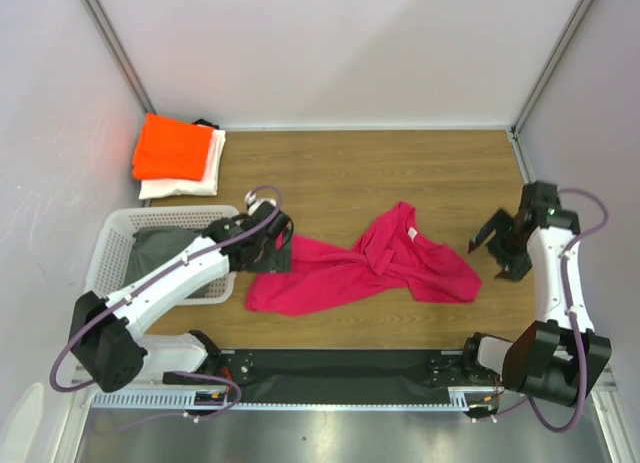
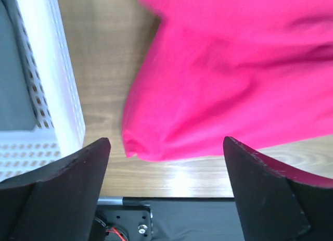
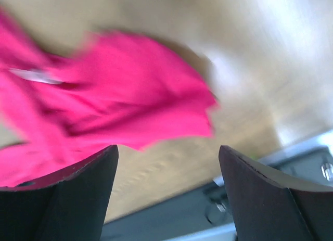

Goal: Fold and stack the t-shirts
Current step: Flatten the tshirt out

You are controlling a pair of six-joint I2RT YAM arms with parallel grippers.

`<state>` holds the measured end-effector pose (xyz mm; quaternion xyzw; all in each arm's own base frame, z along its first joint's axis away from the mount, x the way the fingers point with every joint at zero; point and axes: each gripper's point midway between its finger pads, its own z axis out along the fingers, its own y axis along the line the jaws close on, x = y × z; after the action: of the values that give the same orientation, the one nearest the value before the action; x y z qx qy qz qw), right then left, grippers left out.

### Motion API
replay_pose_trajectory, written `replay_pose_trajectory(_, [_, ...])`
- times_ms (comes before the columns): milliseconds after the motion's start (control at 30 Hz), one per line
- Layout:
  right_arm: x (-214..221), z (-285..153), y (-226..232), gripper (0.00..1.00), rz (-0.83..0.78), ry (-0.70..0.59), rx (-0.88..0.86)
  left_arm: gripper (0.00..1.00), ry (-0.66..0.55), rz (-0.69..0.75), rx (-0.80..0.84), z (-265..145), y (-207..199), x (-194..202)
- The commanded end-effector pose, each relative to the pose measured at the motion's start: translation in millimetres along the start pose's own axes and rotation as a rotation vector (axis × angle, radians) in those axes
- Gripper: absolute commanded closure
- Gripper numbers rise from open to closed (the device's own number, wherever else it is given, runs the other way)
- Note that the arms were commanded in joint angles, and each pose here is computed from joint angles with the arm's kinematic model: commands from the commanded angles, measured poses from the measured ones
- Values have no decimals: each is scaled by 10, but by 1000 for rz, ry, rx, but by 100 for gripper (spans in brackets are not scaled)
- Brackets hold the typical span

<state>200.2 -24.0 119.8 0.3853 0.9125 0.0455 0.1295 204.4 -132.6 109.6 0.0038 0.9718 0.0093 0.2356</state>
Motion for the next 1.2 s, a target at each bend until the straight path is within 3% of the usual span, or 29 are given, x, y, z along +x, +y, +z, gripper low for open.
replay_pose_trajectory(0, [-442,-441,492,15,-107,-133,-185,3,-146,28,39,-263,-167,-563])
replay_pose_trajectory(133, [-400,-517,1258,14,-261,-194,-402,2,-161,-19,33,-177,-344,-961])
replay_pose_trajectory(200, [-129,-419,1647,15,-288,-145,-500,2,-155,-95,50,-106,-368,-1065])
replay_pose_trajectory(400, [377,-22,2102,22,-220,-21,-553,2,-175,-168,51,22,-279,-1144])
replay_pose_trajectory(500, [551,210,2104,33,-212,30,-511,2,-173,-186,40,70,-168,-1117])
replay_pose_trajectory(633, [721,499,2059,33,-228,94,-437,2,-179,-192,35,75,-58,-1068])
replay_pose_trajectory(733, [834,625,2101,40,-243,112,-418,2,-189,-196,35,62,3,-1053])
replay_pose_trajectory(1167, [947,942,2022,45,-310,107,-280,1,-195,-201,29,33,160,-990])
